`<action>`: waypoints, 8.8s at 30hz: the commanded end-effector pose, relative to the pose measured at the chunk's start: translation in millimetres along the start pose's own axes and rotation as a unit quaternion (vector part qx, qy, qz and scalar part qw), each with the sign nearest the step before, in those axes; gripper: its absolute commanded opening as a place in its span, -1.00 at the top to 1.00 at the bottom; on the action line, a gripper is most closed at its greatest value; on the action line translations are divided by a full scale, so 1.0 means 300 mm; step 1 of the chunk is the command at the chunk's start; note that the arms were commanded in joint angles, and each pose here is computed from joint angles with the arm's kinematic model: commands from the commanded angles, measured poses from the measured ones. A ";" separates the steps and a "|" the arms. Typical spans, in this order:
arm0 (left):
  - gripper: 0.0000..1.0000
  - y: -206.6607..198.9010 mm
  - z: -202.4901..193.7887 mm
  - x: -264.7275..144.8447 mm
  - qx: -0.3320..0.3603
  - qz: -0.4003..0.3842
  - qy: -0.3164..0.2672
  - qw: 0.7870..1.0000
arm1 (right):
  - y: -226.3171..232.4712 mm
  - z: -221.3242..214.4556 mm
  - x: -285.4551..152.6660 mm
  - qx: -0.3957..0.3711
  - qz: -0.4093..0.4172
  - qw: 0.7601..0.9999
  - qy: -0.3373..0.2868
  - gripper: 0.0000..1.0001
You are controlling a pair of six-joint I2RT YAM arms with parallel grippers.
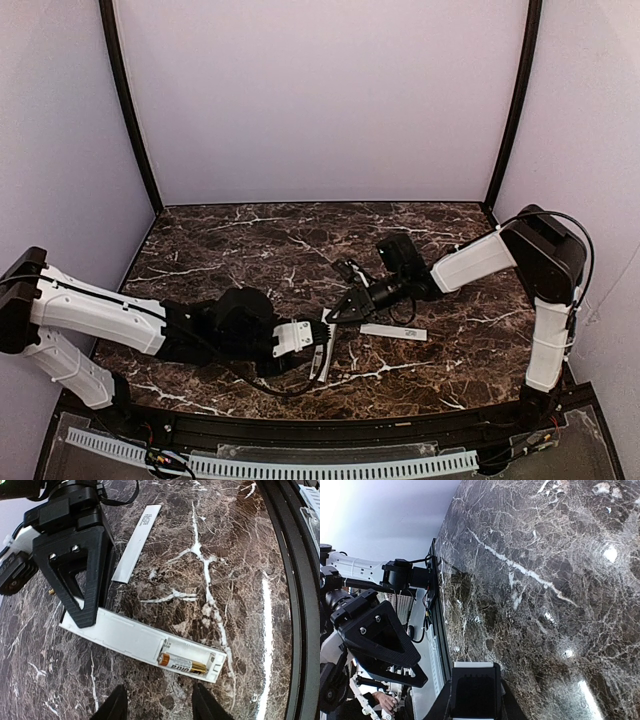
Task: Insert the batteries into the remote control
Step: Place the battery in the battery compartment, then move the battery to the center of the board, then pick up the battery from the center of the board.
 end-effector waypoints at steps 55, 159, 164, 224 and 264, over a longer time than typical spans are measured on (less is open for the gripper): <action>0.77 -0.037 -0.026 0.139 0.100 -0.116 0.127 0.980 | 0.043 -0.002 0.055 -0.039 0.015 0.999 0.028 1.00; 0.13 0.681 0.154 0.730 -0.206 0.086 0.146 0.964 | -0.036 -0.029 -0.783 0.011 -0.146 0.944 -0.296 1.00; 0.28 0.655 0.116 0.699 -0.210 0.077 0.181 0.958 | -0.034 -0.029 -0.785 0.011 -0.147 0.944 -0.296 1.00; -0.33 0.351 -0.303 -0.003 0.006 -0.018 0.374 0.927 | 0.007 -0.022 -0.743 -0.015 -0.124 0.952 -0.279 1.00; 0.40 0.344 -0.312 0.130 -0.005 -0.172 0.370 0.913 | -0.005 -0.019 -0.739 -0.013 -0.117 0.954 -0.277 1.00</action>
Point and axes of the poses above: each gripper's point midway between its finger pads, its own x axis out along the fingers, its own y axis along the line the jaws close on, z = x × y, the point moved 9 cm from there along -x, back along the fingers, and after that the axes turned 5 degrees about -x, right-handed, at the moved point
